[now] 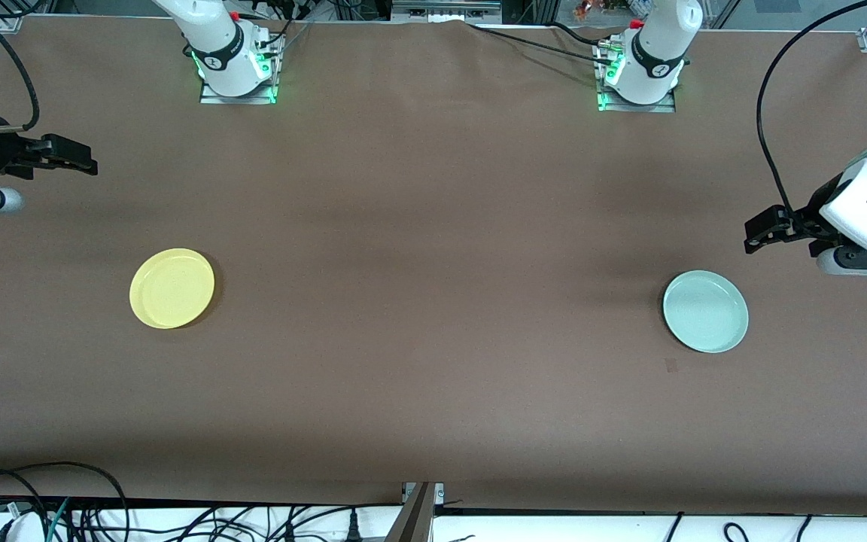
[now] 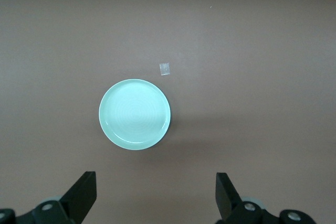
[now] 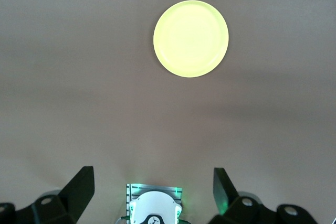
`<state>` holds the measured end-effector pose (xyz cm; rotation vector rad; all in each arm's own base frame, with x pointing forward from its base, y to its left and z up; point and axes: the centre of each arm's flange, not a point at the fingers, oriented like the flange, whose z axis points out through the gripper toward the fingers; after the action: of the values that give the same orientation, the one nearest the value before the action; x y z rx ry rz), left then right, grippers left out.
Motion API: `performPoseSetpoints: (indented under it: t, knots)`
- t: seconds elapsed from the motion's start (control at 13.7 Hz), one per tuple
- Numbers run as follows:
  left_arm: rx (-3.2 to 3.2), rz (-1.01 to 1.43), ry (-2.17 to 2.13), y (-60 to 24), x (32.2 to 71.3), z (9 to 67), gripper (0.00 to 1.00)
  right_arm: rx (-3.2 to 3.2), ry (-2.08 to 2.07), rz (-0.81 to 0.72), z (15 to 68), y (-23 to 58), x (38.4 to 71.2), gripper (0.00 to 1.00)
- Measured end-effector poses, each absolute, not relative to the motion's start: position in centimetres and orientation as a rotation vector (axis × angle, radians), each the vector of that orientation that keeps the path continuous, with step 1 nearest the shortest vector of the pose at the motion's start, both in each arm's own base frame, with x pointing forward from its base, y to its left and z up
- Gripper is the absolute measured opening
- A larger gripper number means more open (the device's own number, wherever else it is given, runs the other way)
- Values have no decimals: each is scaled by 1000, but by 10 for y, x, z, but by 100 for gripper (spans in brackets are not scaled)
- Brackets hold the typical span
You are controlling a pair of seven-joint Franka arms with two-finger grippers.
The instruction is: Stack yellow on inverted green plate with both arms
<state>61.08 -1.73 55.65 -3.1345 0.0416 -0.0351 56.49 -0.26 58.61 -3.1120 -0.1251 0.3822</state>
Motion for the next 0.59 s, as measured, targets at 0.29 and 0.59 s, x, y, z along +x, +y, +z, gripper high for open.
performPoseSetpoints:
  t: [0.29, 0.59]
  knots:
    - [-3135, -39, 42, -18, 611, 557, 100, -3112, -124, 382, 586, -3, 565, 100]
    - [-3135, -33, 45, -18, 612, 554, 100, -3112, -124, 383, 586, -3, 565, 100]
